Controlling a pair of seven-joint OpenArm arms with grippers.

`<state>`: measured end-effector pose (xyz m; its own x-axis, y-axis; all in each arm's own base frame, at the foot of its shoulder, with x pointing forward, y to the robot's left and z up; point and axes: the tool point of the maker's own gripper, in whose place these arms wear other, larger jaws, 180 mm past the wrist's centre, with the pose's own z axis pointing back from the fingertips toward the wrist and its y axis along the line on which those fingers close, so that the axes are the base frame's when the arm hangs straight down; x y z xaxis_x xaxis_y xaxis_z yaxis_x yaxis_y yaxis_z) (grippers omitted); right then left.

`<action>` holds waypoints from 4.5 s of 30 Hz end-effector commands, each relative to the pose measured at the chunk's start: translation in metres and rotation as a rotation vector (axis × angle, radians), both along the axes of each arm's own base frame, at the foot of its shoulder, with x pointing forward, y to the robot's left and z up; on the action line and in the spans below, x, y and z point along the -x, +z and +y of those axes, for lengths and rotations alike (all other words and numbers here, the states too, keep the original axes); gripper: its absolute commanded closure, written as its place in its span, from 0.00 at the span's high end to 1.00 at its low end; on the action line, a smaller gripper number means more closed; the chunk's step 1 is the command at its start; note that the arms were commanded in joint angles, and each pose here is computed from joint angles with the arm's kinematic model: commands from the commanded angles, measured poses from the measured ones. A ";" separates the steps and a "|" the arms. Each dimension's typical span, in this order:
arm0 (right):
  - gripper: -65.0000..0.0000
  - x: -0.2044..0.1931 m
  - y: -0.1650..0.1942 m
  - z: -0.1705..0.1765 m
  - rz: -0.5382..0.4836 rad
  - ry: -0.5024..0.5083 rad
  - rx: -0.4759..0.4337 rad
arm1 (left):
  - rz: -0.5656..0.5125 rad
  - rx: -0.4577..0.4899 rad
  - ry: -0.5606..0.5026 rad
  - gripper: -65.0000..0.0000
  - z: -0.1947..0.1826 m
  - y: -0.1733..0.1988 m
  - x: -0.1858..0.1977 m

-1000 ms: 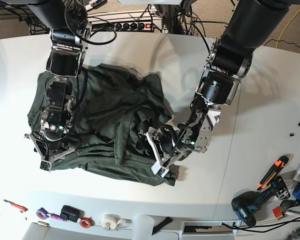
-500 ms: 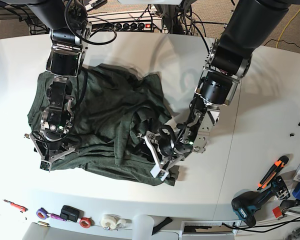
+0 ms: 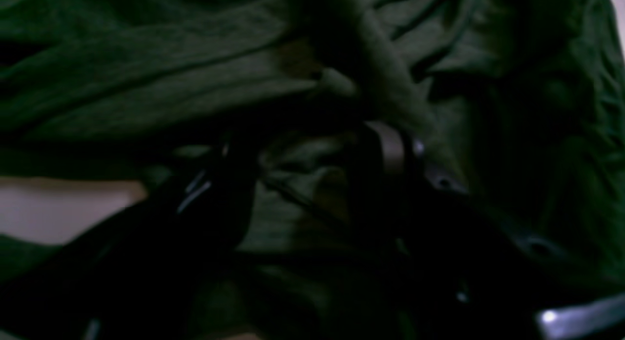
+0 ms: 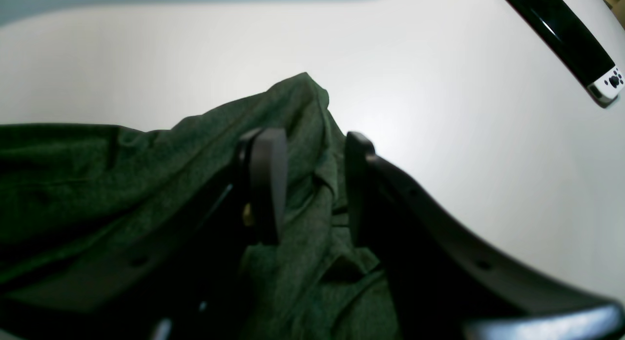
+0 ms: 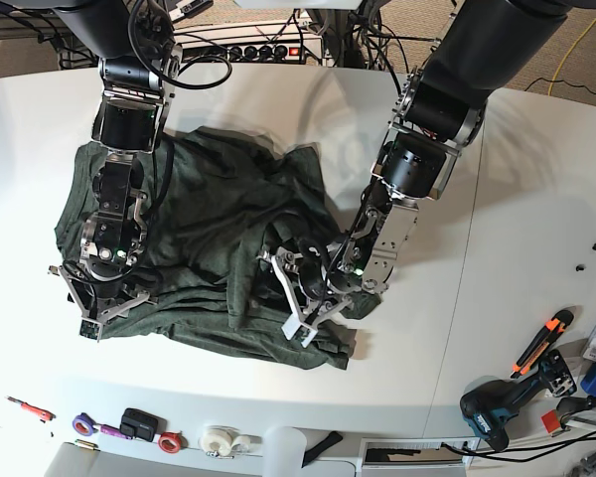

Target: Layout the t-shirt on the table in an organized manner, then fold the t-shirt properly

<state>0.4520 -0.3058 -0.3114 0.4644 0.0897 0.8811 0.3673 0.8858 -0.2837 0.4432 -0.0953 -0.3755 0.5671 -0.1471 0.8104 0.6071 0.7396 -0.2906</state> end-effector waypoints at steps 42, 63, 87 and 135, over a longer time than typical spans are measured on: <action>0.31 -0.010 0.027 -0.006 -0.070 -0.005 0.033 | -0.058 0.111 0.057 0.00 -0.006 0.023 -0.012; 0.31 -0.010 0.026 -0.006 -0.069 -0.005 0.033 | -0.147 0.321 -0.138 0.00 0.026 0.065 0.000; 0.31 -0.009 0.024 -0.005 -0.060 -0.006 0.027 | -0.137 0.206 -0.058 0.34 0.026 0.045 -0.008; 0.31 -0.008 0.023 -0.006 -0.059 -0.007 0.028 | 0.045 0.390 -0.161 0.00 0.089 0.089 0.012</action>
<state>0.4504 -0.3058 -0.3142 0.4738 0.0856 0.8765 0.3663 0.8859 -0.2845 0.4154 -0.0093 -0.3159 0.6525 0.0243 0.7574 0.6575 0.4786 -0.5819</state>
